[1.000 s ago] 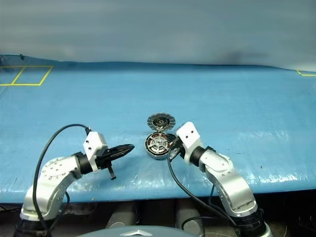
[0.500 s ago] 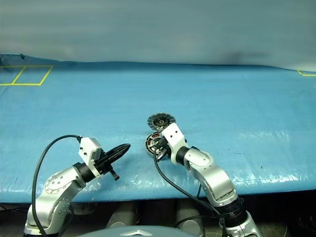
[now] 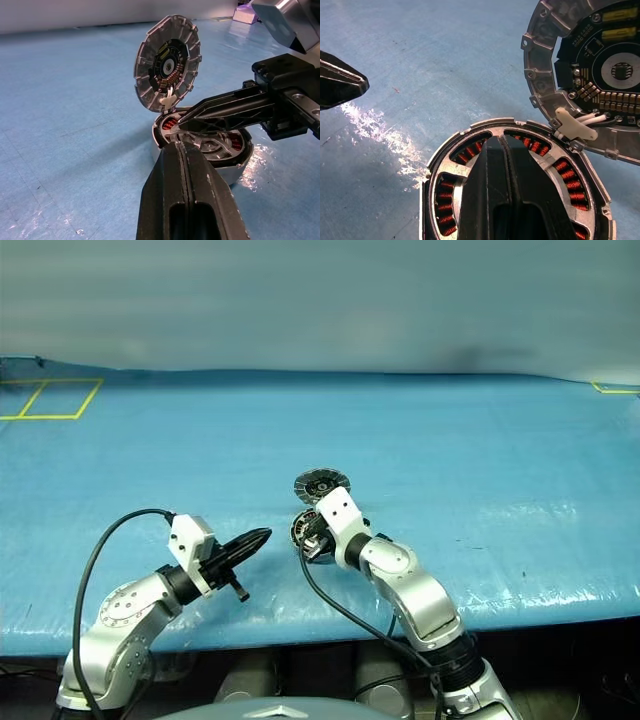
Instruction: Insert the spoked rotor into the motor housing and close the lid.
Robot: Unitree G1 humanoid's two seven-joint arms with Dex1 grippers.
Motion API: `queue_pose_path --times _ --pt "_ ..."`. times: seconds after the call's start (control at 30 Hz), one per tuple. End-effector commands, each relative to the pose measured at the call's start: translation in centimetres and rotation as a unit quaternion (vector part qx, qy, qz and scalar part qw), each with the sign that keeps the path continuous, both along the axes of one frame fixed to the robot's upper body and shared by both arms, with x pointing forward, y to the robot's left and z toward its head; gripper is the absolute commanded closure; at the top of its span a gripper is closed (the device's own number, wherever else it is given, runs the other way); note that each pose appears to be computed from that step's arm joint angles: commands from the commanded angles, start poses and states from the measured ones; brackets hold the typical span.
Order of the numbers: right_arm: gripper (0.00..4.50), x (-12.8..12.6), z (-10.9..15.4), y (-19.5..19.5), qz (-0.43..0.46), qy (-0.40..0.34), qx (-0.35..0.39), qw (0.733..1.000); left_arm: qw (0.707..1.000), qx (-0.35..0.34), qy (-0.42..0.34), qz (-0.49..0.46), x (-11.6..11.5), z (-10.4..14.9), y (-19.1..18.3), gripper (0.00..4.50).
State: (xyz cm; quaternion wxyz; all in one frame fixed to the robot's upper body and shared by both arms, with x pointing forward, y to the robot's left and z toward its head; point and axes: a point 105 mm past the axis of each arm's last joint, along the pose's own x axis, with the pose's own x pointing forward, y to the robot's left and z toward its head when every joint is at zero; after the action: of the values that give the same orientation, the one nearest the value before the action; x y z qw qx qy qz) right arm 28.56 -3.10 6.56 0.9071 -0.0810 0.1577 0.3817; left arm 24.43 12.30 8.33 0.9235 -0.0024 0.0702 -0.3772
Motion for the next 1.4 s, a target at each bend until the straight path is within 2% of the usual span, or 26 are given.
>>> queue_pose_path --times 0.03,0.13,0.5,0.73,0.93,1.2,1.4 --pt "4.49 -1.4 -3.3 -1.1 0.02 0.042 -0.084 0.995 1.0 -0.011 -0.009 -0.005 -0.1 0.6 -0.4 4.5" --pt "4.49 -1.9 -3.0 -1.1 0.041 0.035 -0.098 0.994 1.0 -0.012 -0.007 -0.007 -0.2 0.5 -0.5 4.5" --pt "4.49 -1.8 -0.2 -0.6 0.03 0.017 -0.042 0.999 1.0 -0.013 -0.001 -0.016 -0.1 0.4 -0.9 4.5" --pt "4.49 -2.9 -1.1 -1.0 0.064 0.005 -0.086 0.994 1.0 -0.012 0.0 -0.015 0.0 0.3 -0.9 4.5" --pt "4.49 -3.7 -1.2 -0.9 0.083 0.002 -0.071 0.994 1.0 -0.012 0.002 -0.015 0.0 0.2 -0.9 4.5" --pt "4.49 -3.0 -1.0 -0.7 0.062 0.002 -0.057 0.996 1.0 -0.012 0.004 -0.017 0.1 0.1 -1.1 4.5" --pt "4.49 -2.8 0.9 -0.3 0.06 -0.006 -0.005 0.998 1.0 -0.012 0.005 -0.019 0.1 0.1 -1.0 4.5"
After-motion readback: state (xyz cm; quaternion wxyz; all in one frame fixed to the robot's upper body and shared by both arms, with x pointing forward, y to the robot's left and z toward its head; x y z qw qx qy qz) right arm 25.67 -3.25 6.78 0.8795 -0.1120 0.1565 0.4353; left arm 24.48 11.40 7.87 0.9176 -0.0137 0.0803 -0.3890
